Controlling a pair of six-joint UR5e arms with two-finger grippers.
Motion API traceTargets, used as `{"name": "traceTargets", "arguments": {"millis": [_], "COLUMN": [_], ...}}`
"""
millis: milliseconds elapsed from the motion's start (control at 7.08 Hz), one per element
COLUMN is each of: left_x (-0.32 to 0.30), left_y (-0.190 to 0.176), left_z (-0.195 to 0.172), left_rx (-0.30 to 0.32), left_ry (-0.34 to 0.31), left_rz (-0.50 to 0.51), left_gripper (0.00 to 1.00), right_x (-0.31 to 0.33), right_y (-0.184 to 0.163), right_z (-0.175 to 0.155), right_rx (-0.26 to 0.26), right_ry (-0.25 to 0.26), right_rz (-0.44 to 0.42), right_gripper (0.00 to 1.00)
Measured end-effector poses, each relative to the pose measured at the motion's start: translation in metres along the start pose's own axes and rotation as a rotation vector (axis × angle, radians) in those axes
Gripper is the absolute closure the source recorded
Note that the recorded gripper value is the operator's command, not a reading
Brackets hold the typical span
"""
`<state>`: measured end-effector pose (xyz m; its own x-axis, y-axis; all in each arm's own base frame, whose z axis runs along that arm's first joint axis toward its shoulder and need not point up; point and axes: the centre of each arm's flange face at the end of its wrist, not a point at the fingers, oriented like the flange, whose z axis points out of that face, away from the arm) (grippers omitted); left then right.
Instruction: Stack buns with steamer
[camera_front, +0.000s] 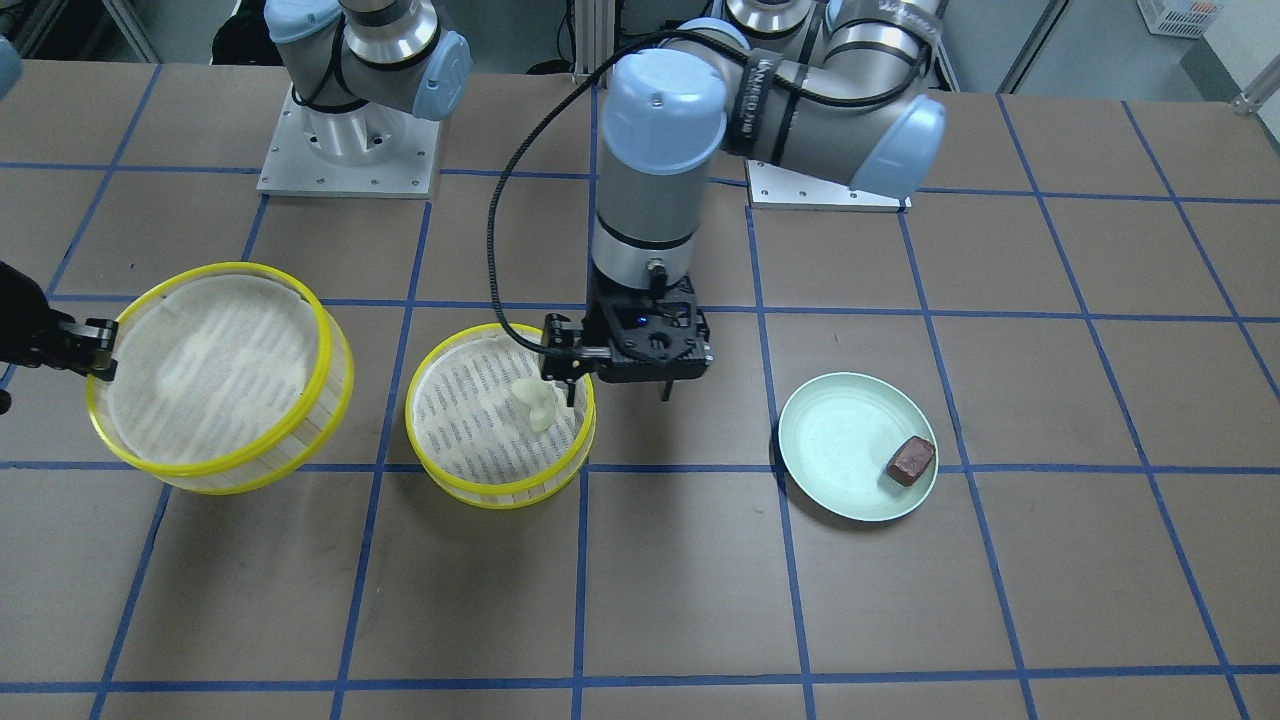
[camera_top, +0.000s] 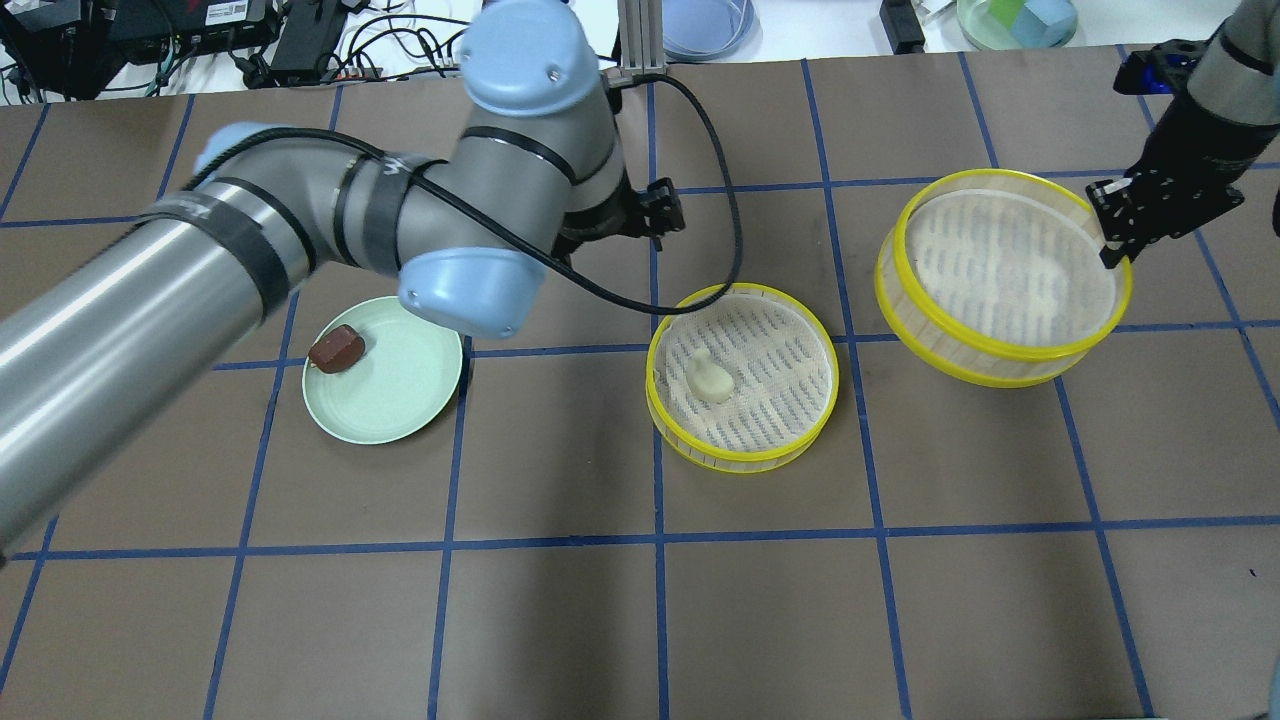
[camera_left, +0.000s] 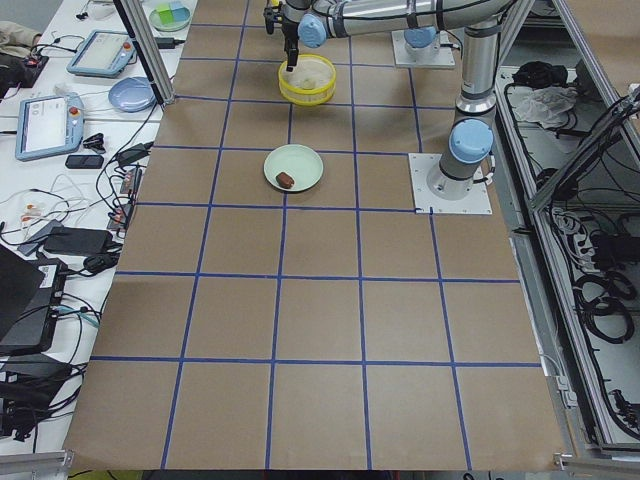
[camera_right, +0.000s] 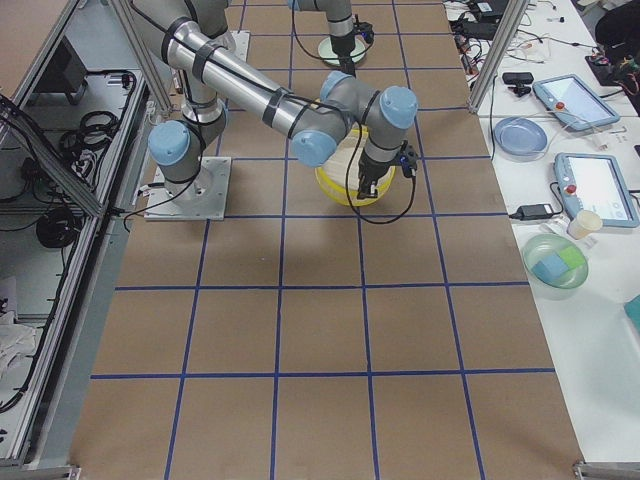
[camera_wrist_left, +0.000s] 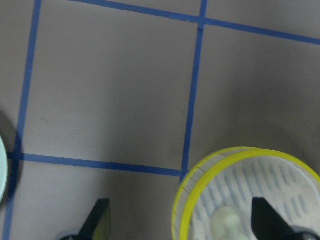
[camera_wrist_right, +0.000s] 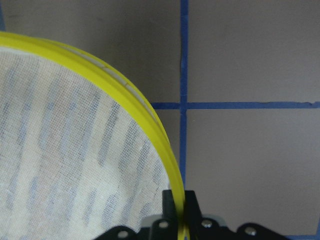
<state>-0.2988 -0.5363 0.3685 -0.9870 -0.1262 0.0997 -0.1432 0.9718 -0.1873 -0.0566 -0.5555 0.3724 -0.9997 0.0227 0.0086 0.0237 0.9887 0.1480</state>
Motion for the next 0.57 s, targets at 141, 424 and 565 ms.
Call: {"name": "traceTargets", "arguments": {"millis": [141, 424, 565], "left_x": [-0.048, -0.153, -0.199], "left_y": [-0.023, -0.059, -0.064], "left_z": [-0.008, 0.002, 0.02], "left_rx": [-0.015, -0.081, -0.127], "left_ry": [-0.025, -0.068, -0.079], "left_rz": [0.027, 0.049, 0.046], "left_gripper": [0.0, 0.01, 0.02], "right_x": [-0.05, -0.146, -0.178], "right_y": [0.007, 0.017, 0.019], "right_z": [0.001, 0.007, 0.015], "right_rx": [-0.002, 0.012, 0.032], "right_ry": [0.013, 0.047, 0.056], "right_rz": [0.025, 0.007, -0.014], "right_gripper": [1.0, 1.0, 1.0]}}
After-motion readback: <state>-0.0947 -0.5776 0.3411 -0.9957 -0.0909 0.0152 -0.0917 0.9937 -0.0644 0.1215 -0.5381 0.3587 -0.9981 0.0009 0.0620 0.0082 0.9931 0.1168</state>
